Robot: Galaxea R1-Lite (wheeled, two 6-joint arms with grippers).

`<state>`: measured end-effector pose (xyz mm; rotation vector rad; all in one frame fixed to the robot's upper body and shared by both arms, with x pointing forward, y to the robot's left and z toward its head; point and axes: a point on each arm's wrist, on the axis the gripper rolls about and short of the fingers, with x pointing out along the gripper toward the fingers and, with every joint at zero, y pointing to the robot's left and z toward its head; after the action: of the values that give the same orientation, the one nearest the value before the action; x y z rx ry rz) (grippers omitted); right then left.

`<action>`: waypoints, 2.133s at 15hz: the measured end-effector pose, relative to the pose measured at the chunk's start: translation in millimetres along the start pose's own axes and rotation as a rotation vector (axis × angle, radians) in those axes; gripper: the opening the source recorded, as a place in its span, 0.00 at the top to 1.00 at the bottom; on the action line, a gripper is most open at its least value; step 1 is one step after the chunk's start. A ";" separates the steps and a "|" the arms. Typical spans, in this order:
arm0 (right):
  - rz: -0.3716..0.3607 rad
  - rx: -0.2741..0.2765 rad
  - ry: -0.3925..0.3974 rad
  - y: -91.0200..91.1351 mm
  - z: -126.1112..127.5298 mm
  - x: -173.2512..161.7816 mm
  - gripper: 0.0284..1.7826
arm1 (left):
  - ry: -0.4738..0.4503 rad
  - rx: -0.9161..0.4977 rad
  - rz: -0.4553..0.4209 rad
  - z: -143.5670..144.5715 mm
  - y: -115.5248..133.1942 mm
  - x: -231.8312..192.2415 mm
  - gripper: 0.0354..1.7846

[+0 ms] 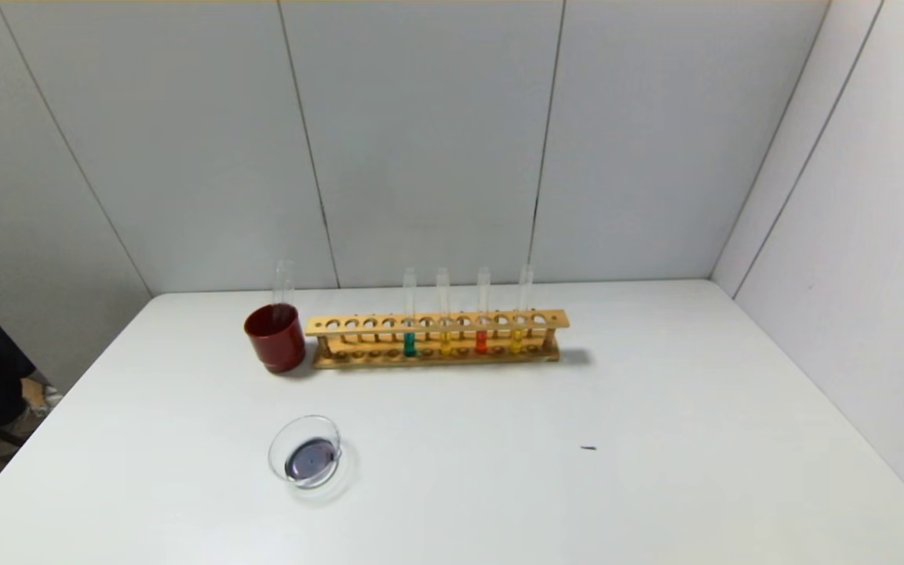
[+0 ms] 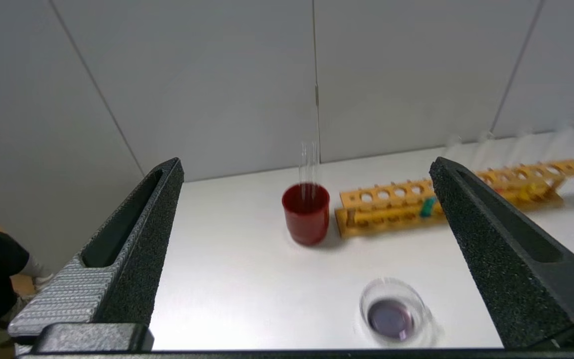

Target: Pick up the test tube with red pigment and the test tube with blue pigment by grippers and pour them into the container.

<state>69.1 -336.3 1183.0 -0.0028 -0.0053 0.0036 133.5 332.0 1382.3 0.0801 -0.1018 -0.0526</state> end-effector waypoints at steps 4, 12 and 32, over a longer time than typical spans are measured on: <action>0.000 0.000 0.000 0.0 0.0 0.0 0.02 | -0.017 0.000 0.003 -49.6 -7.8 -86.4 0.02; 0.000 0.000 0.000 0.0 0.0 0.0 0.02 | 0.126 -0.070 0.016 -178.5 -17.8 -88.6 0.02; 0.000 -0.001 0.002 0.0 -0.2 0.0 0.02 | 0.200 -0.025 0.055 -189.5 -18.1 -89.9 0.02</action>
<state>69.1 -336.3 1182.9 -0.0043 -0.0036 0.0036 62.9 333.6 1184.0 0.0573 0.0967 0.0092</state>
